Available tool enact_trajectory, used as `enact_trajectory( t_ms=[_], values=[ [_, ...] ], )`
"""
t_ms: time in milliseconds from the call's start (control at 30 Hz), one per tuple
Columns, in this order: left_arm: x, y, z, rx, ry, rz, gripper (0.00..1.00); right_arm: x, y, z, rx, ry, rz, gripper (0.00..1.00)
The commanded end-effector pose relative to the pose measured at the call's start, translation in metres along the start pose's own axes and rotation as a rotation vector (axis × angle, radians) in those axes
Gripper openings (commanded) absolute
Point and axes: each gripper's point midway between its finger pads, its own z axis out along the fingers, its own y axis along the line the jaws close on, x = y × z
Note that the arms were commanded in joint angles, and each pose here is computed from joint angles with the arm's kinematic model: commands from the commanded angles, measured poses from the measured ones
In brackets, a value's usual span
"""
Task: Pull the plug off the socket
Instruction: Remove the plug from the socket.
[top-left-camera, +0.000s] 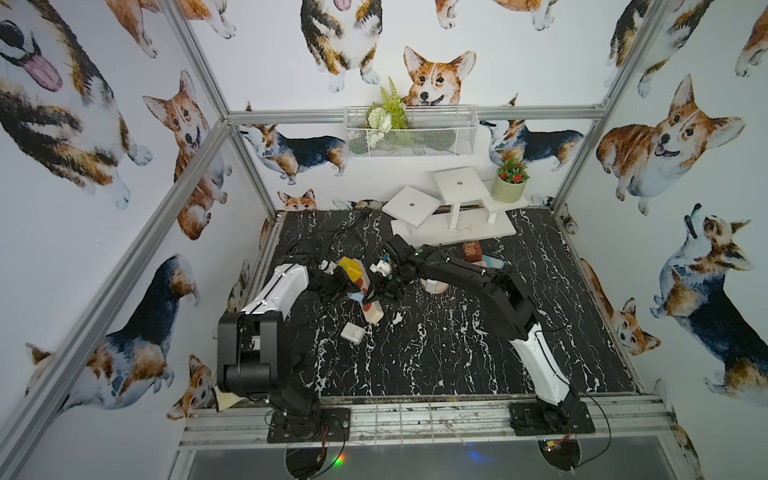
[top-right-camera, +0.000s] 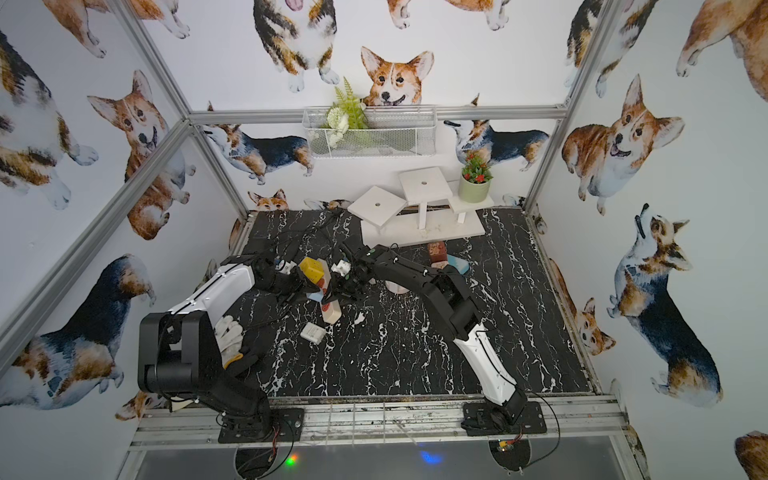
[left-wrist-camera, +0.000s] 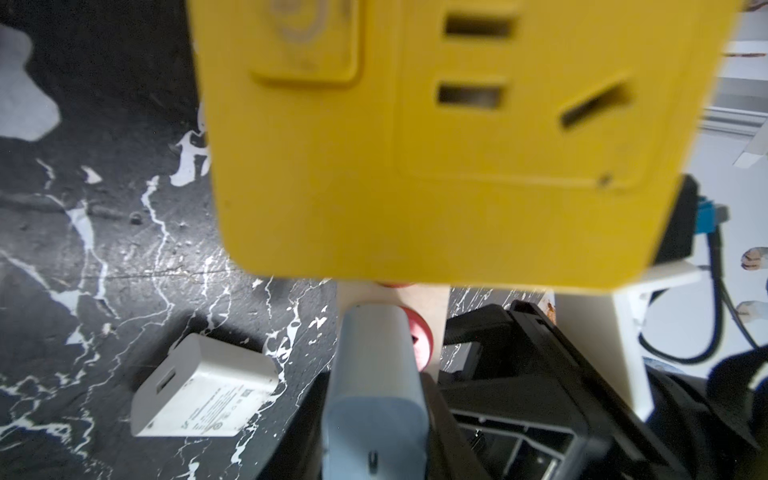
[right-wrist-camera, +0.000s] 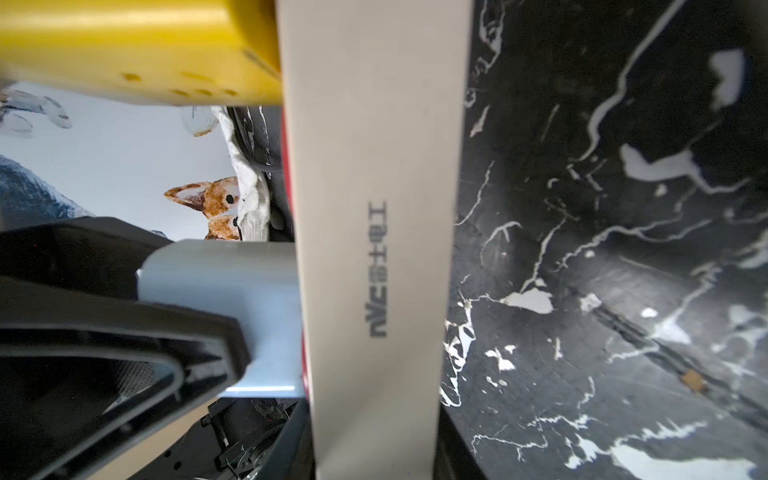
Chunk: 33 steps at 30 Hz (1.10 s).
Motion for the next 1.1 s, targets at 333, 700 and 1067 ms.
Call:
enact_trajectory(
  t_ms=[333, 700, 1067],
  values=[
    [-0.007, -0.003, -0.008, -0.083, -0.008, 0.09, 0.0, 0.029, -0.072, -0.002, 0.289, 0.062, 0.198, 0.0],
    [-0.012, -0.015, -0.008, 0.028, -0.092, -0.02, 0.0, 0.029, -0.074, -0.004, 0.3, 0.062, 0.21, 0.0],
    [-0.01, -0.001, -0.02, -0.144, -0.112, 0.014, 0.0, 0.023, -0.057, -0.002, 0.223, 0.051, 0.17, 0.0]
  ],
)
